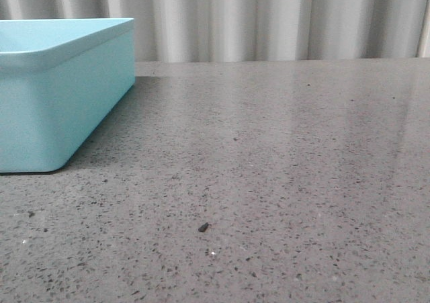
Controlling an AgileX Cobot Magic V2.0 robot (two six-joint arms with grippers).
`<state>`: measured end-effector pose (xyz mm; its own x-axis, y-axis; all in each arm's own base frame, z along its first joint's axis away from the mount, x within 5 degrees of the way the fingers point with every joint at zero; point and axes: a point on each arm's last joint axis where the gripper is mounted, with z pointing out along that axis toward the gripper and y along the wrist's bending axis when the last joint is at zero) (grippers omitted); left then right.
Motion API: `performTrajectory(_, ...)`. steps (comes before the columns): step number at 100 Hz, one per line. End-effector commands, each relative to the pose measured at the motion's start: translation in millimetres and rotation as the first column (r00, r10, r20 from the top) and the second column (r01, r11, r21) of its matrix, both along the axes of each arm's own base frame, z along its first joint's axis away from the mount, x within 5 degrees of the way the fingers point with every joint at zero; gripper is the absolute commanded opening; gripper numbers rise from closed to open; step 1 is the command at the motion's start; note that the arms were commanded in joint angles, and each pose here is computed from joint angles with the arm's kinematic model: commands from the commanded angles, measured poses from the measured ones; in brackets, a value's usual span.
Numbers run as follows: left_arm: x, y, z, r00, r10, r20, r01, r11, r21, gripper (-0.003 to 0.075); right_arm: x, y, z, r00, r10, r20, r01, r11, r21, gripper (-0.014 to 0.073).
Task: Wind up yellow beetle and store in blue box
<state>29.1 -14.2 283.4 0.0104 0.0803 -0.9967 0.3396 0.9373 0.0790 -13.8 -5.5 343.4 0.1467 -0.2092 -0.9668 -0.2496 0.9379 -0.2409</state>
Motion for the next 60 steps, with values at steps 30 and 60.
performTrajectory(30,0.1,0.7,14.6,0.996,0.004,0.087,0.000,0.999,-0.048,-0.0021,-1.5,-0.7,12.7,0.996,-0.004,0.089,0.003,1.000,0.007,-0.0053)
performTrajectory(60,5.6,-0.2,2.5,0.997,0.013,0.074,-0.010,0.999,-0.038,-0.0021,-2.5,-0.8,17.4,0.990,-0.004,0.140,0.001,1.000,0.022,-0.0053)
